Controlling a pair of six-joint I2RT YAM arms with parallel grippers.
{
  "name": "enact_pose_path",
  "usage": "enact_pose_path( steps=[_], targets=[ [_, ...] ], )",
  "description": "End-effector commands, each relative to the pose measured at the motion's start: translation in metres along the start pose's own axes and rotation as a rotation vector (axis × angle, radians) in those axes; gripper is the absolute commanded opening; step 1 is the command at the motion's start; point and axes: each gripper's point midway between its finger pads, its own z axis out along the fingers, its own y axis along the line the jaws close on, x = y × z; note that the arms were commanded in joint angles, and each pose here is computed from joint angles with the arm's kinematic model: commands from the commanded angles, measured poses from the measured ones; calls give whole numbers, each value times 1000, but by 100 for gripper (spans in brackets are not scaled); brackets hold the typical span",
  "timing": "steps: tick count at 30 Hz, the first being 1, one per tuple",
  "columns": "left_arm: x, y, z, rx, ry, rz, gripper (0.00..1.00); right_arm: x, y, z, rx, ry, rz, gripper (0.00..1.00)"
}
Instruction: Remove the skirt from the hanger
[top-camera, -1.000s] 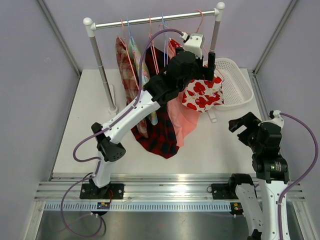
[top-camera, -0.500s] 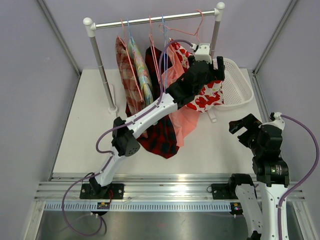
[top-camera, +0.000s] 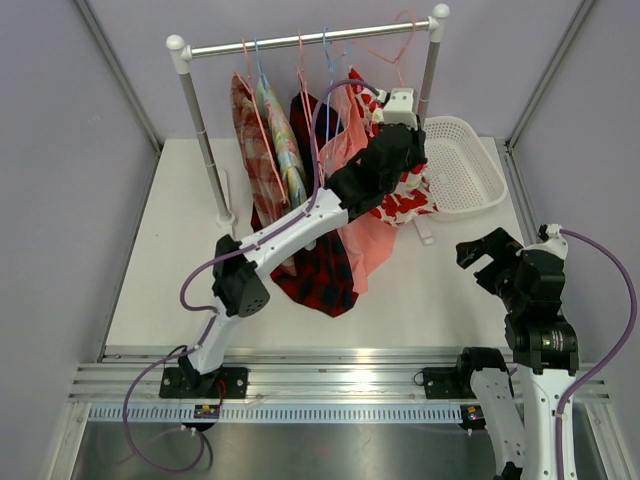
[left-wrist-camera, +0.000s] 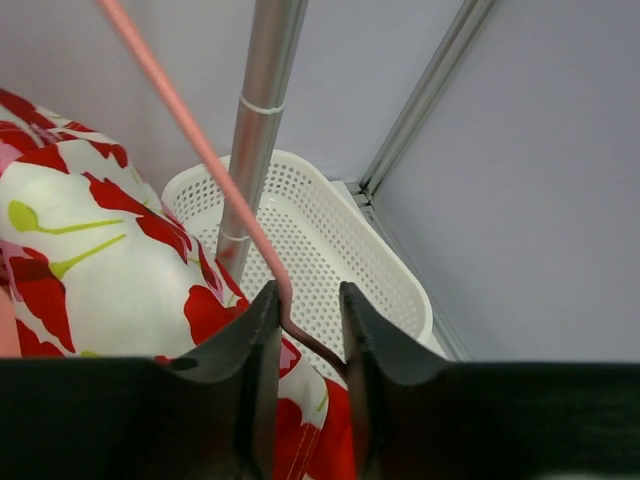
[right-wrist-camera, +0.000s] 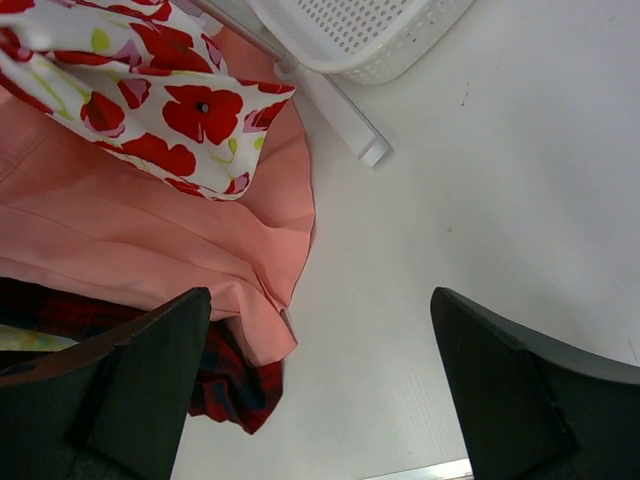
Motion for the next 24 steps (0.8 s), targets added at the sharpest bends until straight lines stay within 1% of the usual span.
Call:
enact_pose_path(
  steps=[1,2,3,4,5,6,7,8,9,10,11,13,15,16,17,18,20,21,22,24],
  targets=[
    [-120,-9,-56,36,-192,-51,13,-15,29,-6,-128,-29,-42,99],
    [-121,-8,-61,33,-182,-42,5,-13,41,-9,-191,-4,-57,99],
    [-125,-8,-67,39,-180,-39,0,-14,50,-11,-234,3,-80,99],
    [-128,-8,-72,44,-176,-40,0,-25,67,-16,-303,-24,-95,99],
    [-138,-8,-82,51,-169,-38,0,-22,82,-17,-378,19,-111,100],
    [-142,-10,-88,69,-164,-39,0,-25,94,-20,-428,26,-119,99],
    [-146,-11,-94,75,-163,-39,0,-38,112,-27,-498,-3,-135,99],
    [-153,-10,-105,79,-160,-35,0,-38,121,-25,-536,30,-136,100],
    [-155,-9,-109,80,-160,-34,0,-43,128,-26,-552,29,-128,99],
    [-158,-9,-114,83,-159,-34,0,-57,140,-33,-584,0,-137,99],
    [-162,-6,-120,80,-160,-34,0,-58,147,-27,-601,27,-142,99],
    [-163,-2,-125,71,-157,-33,0,-73,166,-33,-659,12,-154,100],
    [-164,1,-129,64,-148,-31,0,-77,176,-21,-676,50,-142,99],
    [-163,1,-130,62,-142,-36,0,-84,187,-22,-713,38,-146,99],
    [-161,0,-130,67,-136,-37,0,-80,194,-10,-719,75,-131,99],
    [-160,0,-130,70,-131,-39,0,-70,207,-10,-759,106,-145,99],
    [-158,-1,-130,73,-124,-45,0,-47,240,-2,-793,151,-209,99],
    [-154,0,-130,71,-116,-44,0,-43,254,-5,-801,156,-238,99],
    [-154,0,-130,70,-114,-44,0,-32,260,14,-753,168,-257,99],
    [-152,1,-131,66,-108,-42,0,-11,285,7,-807,197,-296,99]
  ],
)
